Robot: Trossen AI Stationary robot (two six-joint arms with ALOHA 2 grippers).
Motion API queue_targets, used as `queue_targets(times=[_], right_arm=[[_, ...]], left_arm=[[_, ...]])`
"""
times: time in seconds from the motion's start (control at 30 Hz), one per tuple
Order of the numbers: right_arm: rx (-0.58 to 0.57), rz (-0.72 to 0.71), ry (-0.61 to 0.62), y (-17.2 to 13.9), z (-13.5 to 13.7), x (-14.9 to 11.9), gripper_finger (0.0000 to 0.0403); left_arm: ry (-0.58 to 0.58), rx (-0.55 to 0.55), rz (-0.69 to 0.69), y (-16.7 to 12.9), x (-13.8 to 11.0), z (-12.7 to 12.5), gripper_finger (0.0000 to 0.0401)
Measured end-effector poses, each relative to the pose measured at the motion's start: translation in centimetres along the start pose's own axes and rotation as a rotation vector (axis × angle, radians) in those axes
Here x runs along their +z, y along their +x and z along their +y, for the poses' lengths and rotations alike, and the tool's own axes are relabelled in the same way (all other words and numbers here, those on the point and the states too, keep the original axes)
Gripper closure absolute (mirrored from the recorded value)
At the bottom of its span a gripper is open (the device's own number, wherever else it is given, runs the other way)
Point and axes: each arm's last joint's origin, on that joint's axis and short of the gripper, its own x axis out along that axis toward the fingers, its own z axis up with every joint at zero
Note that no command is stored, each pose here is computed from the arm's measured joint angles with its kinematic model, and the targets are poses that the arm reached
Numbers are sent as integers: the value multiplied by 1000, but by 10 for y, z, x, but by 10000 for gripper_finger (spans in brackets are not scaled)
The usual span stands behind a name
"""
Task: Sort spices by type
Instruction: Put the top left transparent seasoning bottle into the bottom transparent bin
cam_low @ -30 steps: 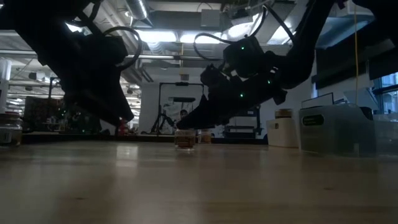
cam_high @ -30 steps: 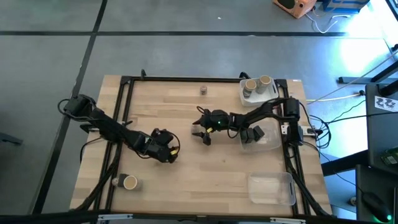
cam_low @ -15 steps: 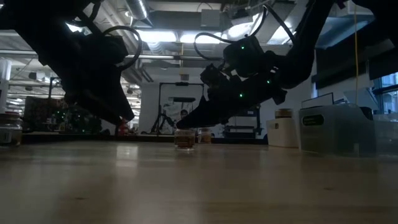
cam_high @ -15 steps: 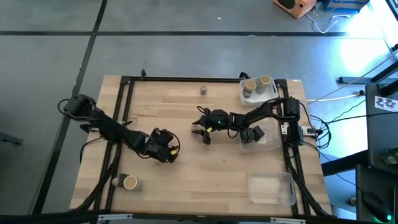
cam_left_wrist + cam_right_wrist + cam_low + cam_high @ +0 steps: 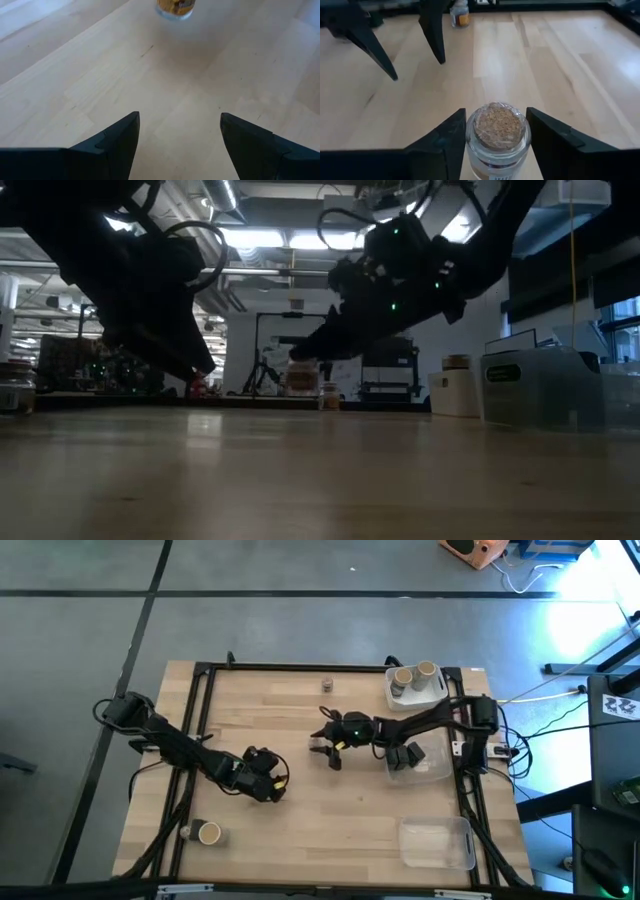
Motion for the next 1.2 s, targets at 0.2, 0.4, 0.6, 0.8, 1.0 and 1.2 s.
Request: queue_targets(times=[0.2,0.4,0.6,0.8,1.0,1.2], right_arm=[[10,27,1,-19,5,19,216],[63,63,-20,-55,28,48,215],[110,96,-17,-102,61,71,217],[159,124,61,-146,94,81,214],[262,172,170,-187,132,81,213],[271,200,267,-214,175,71,213]], left_arm=[[7,0,0,0,0,0,141],[9,0,0,0,0,0,141],[24,-1,-4,0,0,0,141],[22,-11,-31,0,2,-2,141],[36,-59,-57,-2,3,-9,141],[42,-100,-70,-6,1,-14,141]])
